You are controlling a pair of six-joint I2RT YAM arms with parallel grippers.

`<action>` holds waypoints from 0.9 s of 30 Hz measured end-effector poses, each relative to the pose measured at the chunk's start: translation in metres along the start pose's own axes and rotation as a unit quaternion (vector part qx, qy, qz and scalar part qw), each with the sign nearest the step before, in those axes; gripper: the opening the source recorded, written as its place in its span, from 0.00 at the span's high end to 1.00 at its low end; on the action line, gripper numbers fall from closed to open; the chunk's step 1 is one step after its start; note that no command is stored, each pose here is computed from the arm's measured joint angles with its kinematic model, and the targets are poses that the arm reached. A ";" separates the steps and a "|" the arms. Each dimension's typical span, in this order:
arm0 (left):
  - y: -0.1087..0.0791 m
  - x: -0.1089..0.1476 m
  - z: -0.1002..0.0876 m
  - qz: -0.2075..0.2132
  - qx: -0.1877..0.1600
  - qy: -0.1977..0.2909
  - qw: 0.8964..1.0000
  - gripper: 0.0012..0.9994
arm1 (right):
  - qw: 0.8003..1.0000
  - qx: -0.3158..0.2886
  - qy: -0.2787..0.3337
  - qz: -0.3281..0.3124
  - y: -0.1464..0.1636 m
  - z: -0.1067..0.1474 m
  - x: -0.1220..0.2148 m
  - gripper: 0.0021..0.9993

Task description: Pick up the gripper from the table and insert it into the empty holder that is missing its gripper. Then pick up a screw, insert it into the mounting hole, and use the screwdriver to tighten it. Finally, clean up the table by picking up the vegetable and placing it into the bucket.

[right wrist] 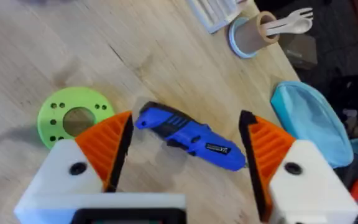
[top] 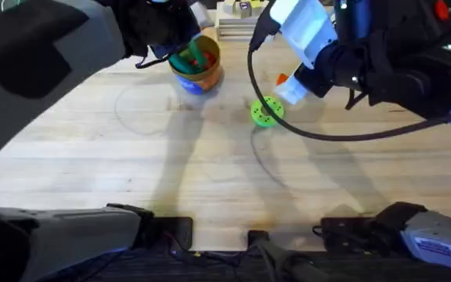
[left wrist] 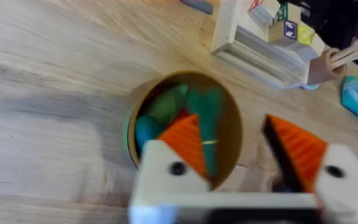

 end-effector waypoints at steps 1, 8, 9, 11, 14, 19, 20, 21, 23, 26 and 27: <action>-0.001 0.000 -0.001 0.001 0.000 -0.002 1.000 0.27 | 1.000 -0.008 0.000 0.000 0.000 0.000 0.000 0.01; -0.001 0.011 0.001 0.001 -0.009 0.005 1.000 0.00 | 0.996 -0.090 0.004 -0.001 0.000 0.002 0.001 0.01; -0.002 0.019 0.000 0.001 -0.016 0.006 1.000 0.00 | 0.995 -0.101 0.008 -0.002 0.001 0.004 0.003 0.01; -0.006 0.038 -0.007 0.006 -0.039 -0.004 0.999 0.01 | 0.993 -0.119 0.021 -0.005 0.001 0.010 0.012 0.01; -0.016 0.081 -0.022 0.017 -0.090 -0.032 0.995 0.00 | 0.989 -0.146 0.024 -0.005 -0.007 0.010 0.037 0.01; -0.016 0.154 -0.017 0.020 -0.188 -0.055 0.980 0.00 | 0.976 -0.216 -0.004 0.000 -0.025 0.000 0.088 0.01; -0.014 0.166 -0.012 0.019 -0.205 -0.054 0.977 0.00 | 0.973 -0.232 -0.009 0.001 -0.027 0.001 0.097 0.01; -0.011 0.178 -0.006 0.018 -0.224 -0.054 0.973 0.00 | 0.969 -0.248 -0.014 0.001 -0.028 0.003 0.106 0.01; -0.006 0.198 0.004 0.016 -0.252 -0.054 0.966 0.00 | 0.961 -0.276 -0.019 0.001 -0.030 0.009 0.120 0.01; -0.001 0.224 0.017 0.016 -0.289 -0.064 0.955 0.00 | 0.950 -0.311 -0.032 0.002 -0.033 0.016 0.138 0.01; 0.000 0.232 0.020 0.016 -0.298 -0.069 0.952 0.00 | 0.946 -0.322 -0.042 0.001 -0.034 0.017 0.145 0.01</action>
Point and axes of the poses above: each hand's point on the last joint's axis, 136 mm out from that joint toward the fingers, its own x axis back along the fingers, its own y axis along the line the jaws close on, z = x × y, the point moved 3 cm from there along x, back along the fingers, and after that the axes turned 10 degrees about -x, right-handed, at the moved point
